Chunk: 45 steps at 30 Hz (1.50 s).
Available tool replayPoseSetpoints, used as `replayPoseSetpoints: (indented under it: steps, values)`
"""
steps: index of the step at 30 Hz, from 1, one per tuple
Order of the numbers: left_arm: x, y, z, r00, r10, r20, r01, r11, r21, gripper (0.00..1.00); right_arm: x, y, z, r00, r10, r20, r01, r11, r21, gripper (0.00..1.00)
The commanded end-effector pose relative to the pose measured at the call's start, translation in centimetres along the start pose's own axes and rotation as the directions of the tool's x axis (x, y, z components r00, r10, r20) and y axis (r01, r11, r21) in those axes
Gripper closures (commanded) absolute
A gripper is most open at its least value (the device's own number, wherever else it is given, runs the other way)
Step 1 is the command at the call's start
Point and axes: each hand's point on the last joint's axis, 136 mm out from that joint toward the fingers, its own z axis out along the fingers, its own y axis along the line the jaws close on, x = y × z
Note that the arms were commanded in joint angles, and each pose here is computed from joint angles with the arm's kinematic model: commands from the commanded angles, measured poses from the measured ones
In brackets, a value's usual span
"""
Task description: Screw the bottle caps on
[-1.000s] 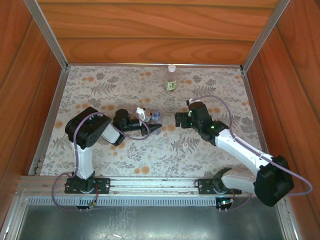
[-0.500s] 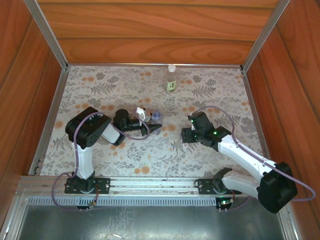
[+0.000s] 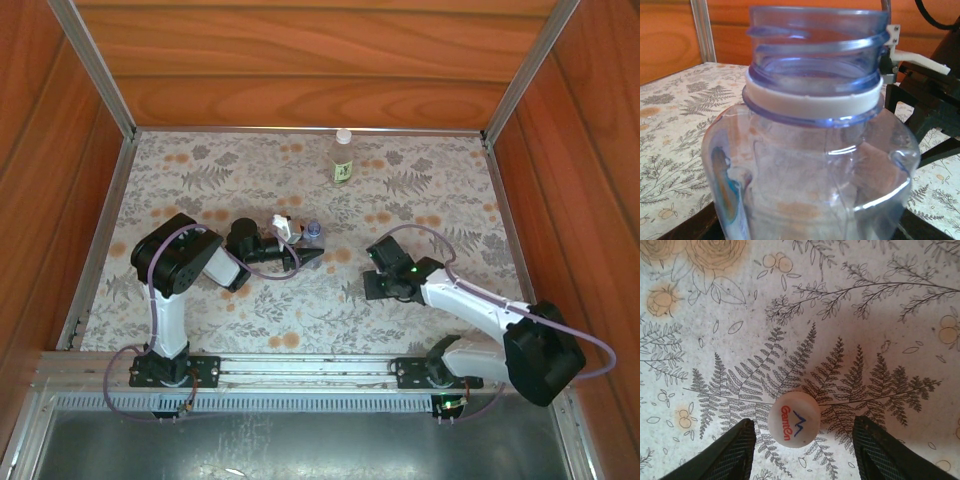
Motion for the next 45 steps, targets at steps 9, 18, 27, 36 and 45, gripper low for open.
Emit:
replayPoseSetpoints:
  steps: [9, 18, 27, 36, 45]
  values:
    - [0.0, -0.1, 0.4, 1.000, 0.002, 0.010, -0.002, 1.000, 0.018, 0.44, 0.6, 0.3, 1.5, 0.999, -0.021, -0.038, 0.022, 1.000, 0.022, 0.54]
    - [0.0, -0.1, 0.4, 1.000, 0.001, 0.010, -0.002, 1.000, 0.017, 0.45, 0.8, 0.5, 1.9, 0.998, -0.029, -0.054, 0.030, 0.999, 0.022, 0.59]
    - [0.0, 0.0, 0.4, 1.000, 0.001, 0.010, -0.001, 1.000, 0.016, 0.45, 0.8, 0.6, 1.9, 0.998, -0.035, -0.059, 0.037, 0.999, 0.026, 0.63]
    - [0.0, -0.1, 0.3, 1.000, 0.000, 0.010, -0.001, 1.000, 0.016, 0.45, 0.1, 0.8, 0.7, 0.998, -0.038, -0.047, 0.039, 0.999, 0.022, 0.67]
    - [-0.2, -0.1, 0.5, 1.000, 0.001, 0.014, -0.002, 1.000, 0.022, 0.44, -2.5, 2.2, -3.0, 0.996, -0.072, -0.053, 0.071, 0.997, -0.006, 0.66]
